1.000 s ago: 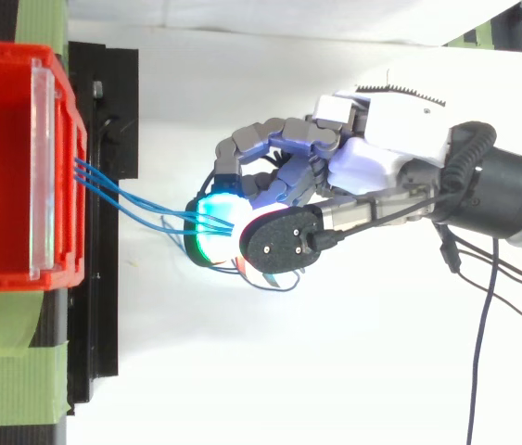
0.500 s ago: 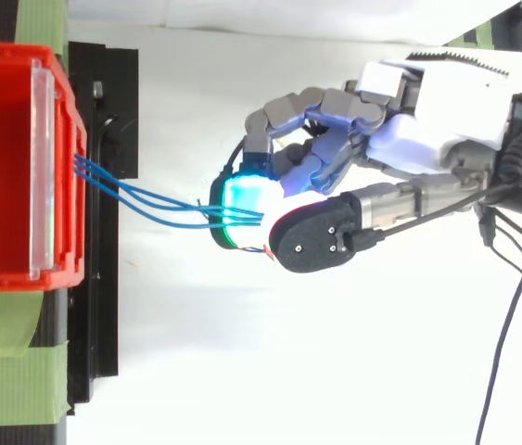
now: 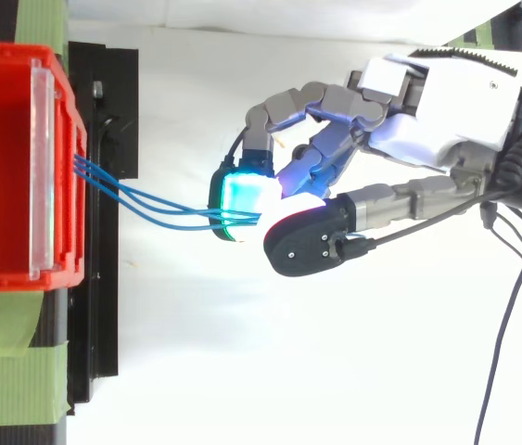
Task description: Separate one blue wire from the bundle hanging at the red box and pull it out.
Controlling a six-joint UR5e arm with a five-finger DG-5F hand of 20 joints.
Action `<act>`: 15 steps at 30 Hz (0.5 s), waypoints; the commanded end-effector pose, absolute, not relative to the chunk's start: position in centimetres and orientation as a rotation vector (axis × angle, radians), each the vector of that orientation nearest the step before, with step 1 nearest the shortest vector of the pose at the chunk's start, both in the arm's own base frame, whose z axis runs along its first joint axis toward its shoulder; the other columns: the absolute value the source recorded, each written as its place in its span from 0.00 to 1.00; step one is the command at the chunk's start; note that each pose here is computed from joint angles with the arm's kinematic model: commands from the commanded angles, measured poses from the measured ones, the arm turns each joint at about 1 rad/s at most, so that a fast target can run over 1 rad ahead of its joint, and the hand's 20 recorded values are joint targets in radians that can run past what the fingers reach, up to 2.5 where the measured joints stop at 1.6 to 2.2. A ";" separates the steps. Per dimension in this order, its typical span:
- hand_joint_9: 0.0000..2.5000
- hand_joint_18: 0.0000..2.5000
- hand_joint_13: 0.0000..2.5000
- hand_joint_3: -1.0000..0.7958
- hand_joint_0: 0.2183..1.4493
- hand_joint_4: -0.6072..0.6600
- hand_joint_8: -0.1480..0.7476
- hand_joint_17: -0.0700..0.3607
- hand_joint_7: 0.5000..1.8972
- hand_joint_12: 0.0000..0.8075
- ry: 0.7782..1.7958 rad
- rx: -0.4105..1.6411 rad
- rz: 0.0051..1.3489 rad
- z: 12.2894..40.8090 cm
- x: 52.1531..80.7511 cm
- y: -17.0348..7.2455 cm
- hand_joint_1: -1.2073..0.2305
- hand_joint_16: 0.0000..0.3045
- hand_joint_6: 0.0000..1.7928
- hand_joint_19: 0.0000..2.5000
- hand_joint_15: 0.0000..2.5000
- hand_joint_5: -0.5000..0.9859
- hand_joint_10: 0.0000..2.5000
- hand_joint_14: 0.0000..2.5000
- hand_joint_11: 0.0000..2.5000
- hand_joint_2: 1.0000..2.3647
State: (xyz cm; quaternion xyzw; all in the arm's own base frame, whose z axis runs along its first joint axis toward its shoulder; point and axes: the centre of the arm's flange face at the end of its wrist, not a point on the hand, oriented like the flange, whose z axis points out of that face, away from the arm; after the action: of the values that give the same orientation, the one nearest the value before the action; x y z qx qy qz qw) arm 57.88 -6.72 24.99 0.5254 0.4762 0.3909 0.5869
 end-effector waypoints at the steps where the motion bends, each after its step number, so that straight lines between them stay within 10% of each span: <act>1: 0.41 0.35 0.54 0.45 0.38 0.63 0.61 0.37 0.44 0.40 1.102 1.210 0.913 25.1 58.0 -6.7 0.34 0.13 0.42 0.45 0.58 0.21 0.01 0.01 0.36 0.02; 15: 0.43 0.37 0.57 0.45 0.38 0.63 0.61 0.37 0.44 0.38 1.103 1.209 0.912 25.1 58.0 -6.7 0.33 0.13 0.42 0.47 0.68 0.21 0.01 0.00 0.39 0.02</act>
State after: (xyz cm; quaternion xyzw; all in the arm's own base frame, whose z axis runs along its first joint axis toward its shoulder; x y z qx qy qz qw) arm 58.06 -6.69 25.16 0.5198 0.4736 0.3925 0.5928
